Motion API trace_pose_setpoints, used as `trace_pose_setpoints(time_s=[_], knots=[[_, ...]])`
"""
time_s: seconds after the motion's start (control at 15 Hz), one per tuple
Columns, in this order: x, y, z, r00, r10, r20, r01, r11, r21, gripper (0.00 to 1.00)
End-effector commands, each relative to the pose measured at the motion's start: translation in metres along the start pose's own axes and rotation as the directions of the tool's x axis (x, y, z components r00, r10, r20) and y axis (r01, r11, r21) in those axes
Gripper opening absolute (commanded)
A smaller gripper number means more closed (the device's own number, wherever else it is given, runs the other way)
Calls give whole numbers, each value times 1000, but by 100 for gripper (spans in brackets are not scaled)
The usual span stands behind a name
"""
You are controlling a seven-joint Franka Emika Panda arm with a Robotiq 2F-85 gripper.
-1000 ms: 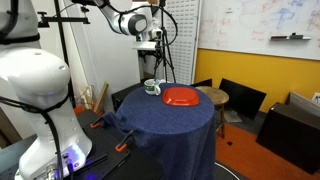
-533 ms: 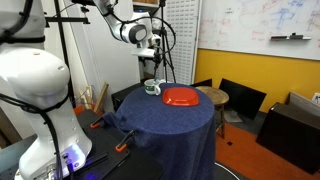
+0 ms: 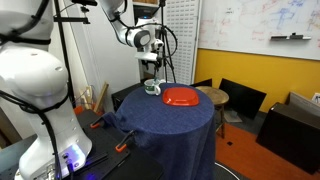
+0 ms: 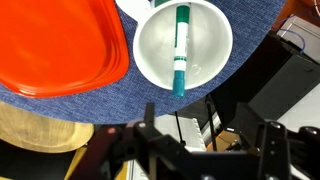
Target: Put the marker on the table
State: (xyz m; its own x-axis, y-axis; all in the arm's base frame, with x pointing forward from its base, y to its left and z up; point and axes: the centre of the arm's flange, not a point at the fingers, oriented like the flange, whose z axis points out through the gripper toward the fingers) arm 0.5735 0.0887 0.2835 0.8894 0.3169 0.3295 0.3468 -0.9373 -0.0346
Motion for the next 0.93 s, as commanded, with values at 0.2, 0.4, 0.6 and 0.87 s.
trace_pose_setpoints(time_s=[0.2, 0.4, 0.6, 0.87], knots=[[18, 2, 28, 999, 29, 35, -30, 999, 33, 78], [12, -1, 39, 997, 43, 62, -46, 998, 47, 77], [3, -2, 47, 994, 77, 78, -81, 995, 49, 72], [-1, -2, 53, 990, 106, 92, -112, 992, 52, 65]])
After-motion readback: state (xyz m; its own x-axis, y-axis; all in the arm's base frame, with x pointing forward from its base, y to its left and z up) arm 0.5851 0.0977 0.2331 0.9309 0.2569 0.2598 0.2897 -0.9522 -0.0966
